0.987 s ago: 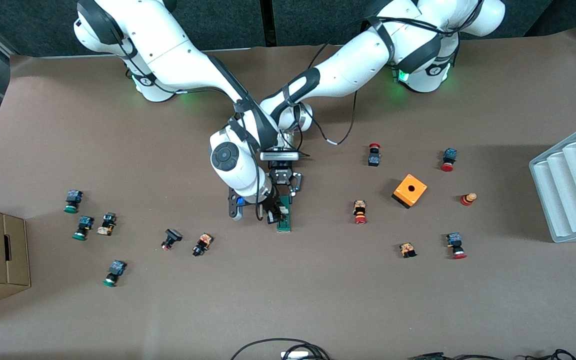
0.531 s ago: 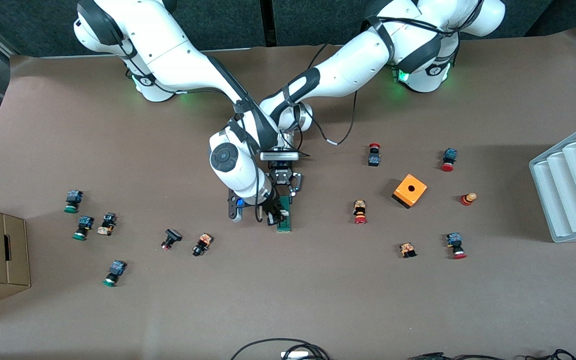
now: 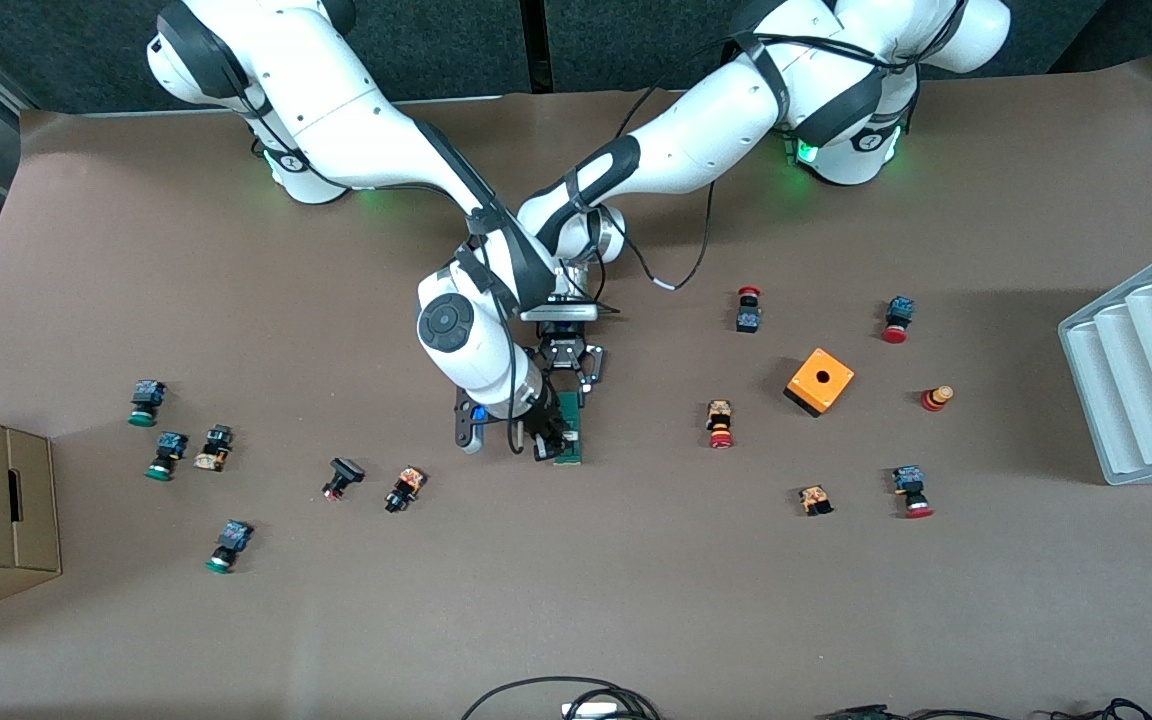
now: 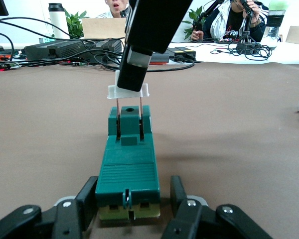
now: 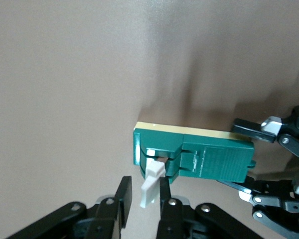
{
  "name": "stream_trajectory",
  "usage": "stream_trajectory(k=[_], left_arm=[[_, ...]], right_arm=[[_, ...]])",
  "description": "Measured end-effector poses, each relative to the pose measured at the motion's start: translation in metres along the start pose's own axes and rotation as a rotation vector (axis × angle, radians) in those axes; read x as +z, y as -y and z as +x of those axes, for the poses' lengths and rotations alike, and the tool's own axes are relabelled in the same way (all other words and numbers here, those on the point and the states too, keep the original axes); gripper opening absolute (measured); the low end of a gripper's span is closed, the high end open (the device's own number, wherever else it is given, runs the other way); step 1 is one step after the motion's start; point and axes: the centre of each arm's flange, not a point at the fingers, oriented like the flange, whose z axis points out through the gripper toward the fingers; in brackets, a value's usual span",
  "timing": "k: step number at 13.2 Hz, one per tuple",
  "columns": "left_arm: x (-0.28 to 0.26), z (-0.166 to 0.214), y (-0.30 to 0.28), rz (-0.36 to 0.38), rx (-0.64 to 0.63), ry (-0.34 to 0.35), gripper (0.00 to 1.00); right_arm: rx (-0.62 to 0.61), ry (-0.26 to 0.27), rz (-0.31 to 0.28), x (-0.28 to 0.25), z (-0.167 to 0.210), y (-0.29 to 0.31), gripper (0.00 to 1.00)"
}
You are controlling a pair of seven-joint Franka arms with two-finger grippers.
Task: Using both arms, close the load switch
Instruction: 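Push the white handle down into the contacts with the right gripper, then open the right gripper and withdraw the right arm from the switch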
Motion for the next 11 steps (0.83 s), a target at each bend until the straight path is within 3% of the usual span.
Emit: stream_trajectory(k=[11], left_arm=[[0.000, 0.000, 0.000, 0.000, 0.000, 0.000, 0.66]], right_arm=[[0.011, -0.012, 0.008, 0.018, 0.010, 0.012, 0.34]])
